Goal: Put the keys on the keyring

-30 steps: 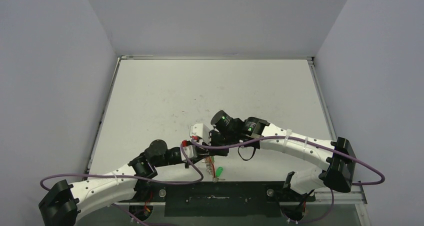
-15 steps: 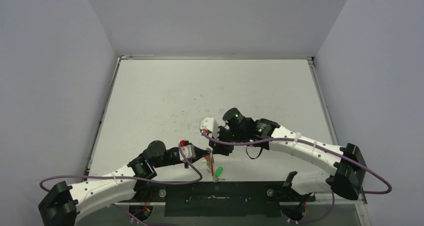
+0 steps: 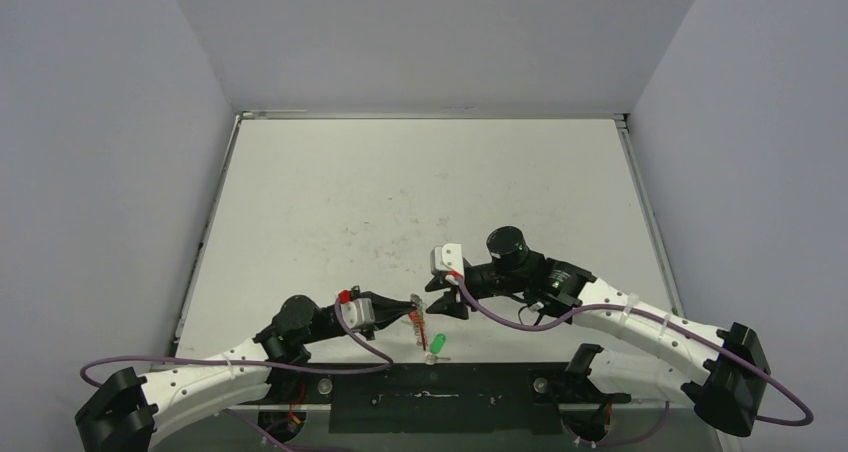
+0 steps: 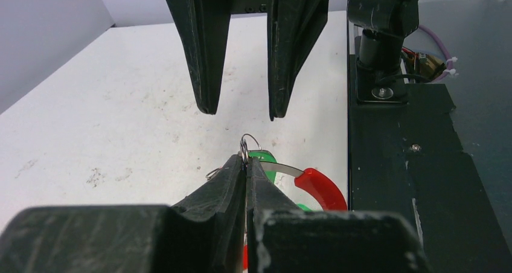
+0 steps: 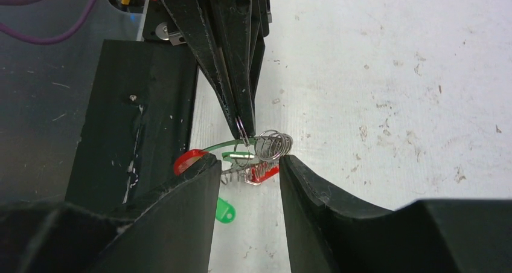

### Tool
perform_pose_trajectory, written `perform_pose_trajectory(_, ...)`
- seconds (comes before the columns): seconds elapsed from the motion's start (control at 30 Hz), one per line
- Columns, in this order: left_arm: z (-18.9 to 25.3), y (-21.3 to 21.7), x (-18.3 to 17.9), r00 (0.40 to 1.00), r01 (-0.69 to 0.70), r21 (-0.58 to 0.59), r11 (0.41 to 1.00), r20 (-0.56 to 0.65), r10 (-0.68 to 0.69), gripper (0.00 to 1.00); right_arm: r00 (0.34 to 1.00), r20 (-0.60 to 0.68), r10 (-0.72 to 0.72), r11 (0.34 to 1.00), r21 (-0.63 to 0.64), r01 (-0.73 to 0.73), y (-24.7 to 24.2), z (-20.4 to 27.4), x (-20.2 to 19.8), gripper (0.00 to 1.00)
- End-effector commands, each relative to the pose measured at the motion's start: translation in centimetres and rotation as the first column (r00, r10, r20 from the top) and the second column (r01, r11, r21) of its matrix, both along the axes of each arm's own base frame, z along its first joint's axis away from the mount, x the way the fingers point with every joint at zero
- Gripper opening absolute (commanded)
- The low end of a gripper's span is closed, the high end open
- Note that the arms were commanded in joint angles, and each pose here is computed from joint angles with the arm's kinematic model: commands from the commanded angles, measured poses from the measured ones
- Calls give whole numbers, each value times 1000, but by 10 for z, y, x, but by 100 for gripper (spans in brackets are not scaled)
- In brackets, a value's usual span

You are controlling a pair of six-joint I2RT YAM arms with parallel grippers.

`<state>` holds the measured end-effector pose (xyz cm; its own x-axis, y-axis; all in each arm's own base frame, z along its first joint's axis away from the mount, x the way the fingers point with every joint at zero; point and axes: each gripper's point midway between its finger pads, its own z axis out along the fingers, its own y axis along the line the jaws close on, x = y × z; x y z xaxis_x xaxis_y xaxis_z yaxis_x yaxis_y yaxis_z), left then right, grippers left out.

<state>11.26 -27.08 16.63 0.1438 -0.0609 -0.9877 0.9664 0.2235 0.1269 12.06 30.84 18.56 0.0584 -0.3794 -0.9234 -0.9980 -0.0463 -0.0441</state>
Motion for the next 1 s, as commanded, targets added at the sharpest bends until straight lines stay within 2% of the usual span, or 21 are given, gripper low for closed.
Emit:
perform_pose_trajectory(0.0,42,-2,-5,997,33,-133,991,79,-23,0,995,65,72,989,125,-80,14,28,-4,41)
perform_pose_trajectory(0.3,43,-2,-6,996,41,-135,990,81,-30,0,996,17,84,986,145,-86,25,22,-3,37)
perform_pose_trajectory(0.47,43,-2,-7,996,41,-135,990,80,-30,0,996,6,85,988,125,-85,26,16,-2,29)
perform_pose_trajectory(0.5,43,-2,-6,996,40,-134,990,79,-29,0,996,5,85,989,123,-85,26,15,-2,26)
perform_pose_trajectory(0.67,44,-2,-7,996,40,-137,990,81,-29,0,994,7,106,988,114,-106,26,14,-4,1)
perform_pose_trajectory(0.97,43,0,-5,997,26,-135,990,79,-16,0,993,6,120,988,98,-120,22,11,-8,0)
